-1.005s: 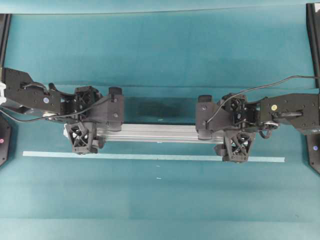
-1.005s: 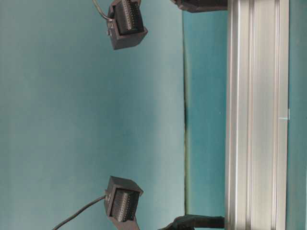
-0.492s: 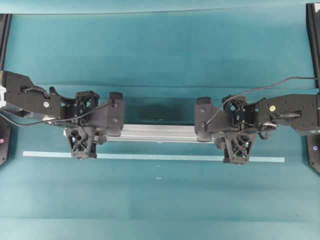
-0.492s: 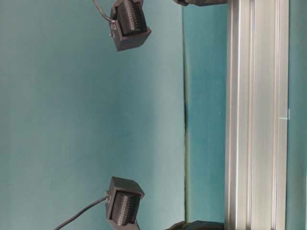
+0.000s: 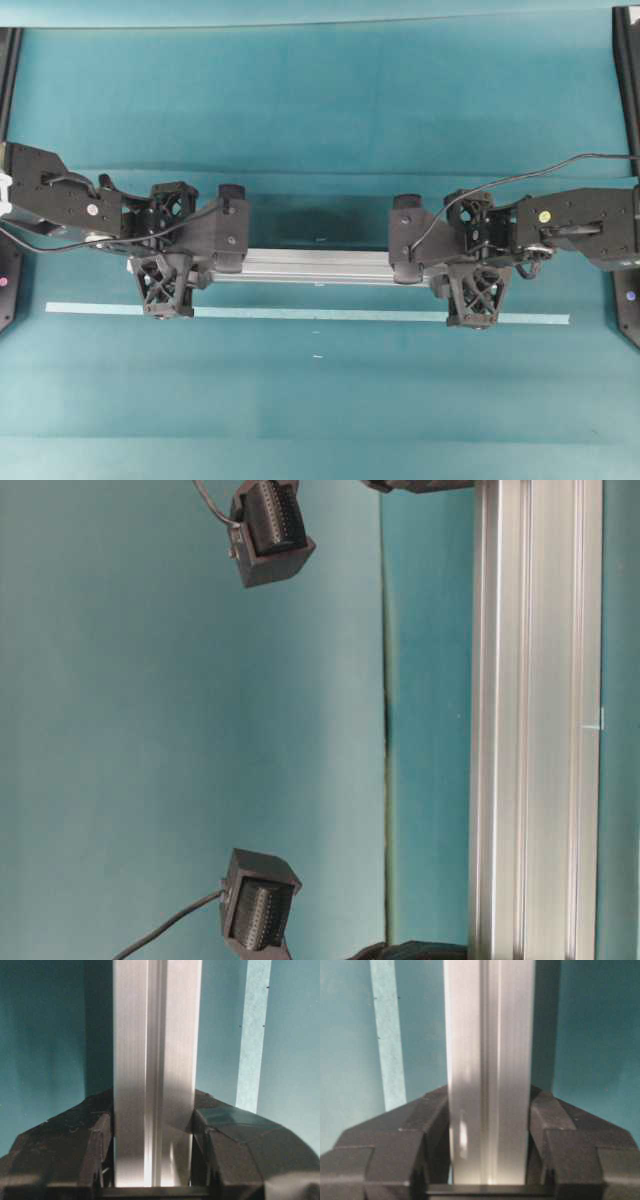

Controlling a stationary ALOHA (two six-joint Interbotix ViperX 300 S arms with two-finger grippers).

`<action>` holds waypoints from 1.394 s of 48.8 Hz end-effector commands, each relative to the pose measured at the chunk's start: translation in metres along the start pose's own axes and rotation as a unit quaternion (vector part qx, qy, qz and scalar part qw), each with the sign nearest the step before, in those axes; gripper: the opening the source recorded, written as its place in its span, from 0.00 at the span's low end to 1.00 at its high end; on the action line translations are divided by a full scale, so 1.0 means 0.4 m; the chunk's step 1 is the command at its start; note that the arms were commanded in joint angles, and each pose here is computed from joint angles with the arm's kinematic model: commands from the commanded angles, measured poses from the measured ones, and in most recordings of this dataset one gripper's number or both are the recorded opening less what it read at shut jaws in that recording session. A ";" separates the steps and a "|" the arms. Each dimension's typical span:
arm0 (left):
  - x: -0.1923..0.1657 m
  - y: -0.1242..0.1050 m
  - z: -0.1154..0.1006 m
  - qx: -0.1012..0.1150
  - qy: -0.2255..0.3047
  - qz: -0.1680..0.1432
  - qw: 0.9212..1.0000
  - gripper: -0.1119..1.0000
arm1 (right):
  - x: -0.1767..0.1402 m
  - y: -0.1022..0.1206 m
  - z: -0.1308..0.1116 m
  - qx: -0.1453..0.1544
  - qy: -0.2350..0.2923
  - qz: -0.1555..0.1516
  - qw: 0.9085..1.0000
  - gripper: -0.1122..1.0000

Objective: Lift the metal rail with both hands and move it towards you.
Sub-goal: 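Close both grippers on the rail near each end, then lift the rail with both grippers and carry it toward the robot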

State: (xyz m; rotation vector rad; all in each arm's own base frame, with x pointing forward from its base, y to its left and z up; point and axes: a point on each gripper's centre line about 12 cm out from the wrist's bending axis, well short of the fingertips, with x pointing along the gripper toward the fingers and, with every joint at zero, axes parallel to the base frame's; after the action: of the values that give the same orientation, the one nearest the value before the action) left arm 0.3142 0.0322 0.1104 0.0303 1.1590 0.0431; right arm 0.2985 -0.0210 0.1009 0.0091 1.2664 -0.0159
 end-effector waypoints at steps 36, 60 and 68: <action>-0.260 0.000 0.146 0.004 -0.043 0.004 0.999 0.36 | -0.261 -0.003 0.119 0.015 -0.011 0.005 1.000 0.46; -0.502 0.015 0.223 0.004 -0.062 0.009 0.998 0.36 | -0.483 -0.003 0.188 0.026 0.003 0.009 1.000 0.46; -0.572 0.018 0.251 0.004 -0.060 0.010 0.998 0.36 | -0.557 0.000 0.208 0.039 0.010 0.010 0.999 0.46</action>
State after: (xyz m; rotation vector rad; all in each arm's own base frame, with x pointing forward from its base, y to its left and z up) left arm 0.3132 0.0286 0.3247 0.0448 1.1228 0.0485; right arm 0.3075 -0.0224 0.3108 0.0763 1.3399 -0.0403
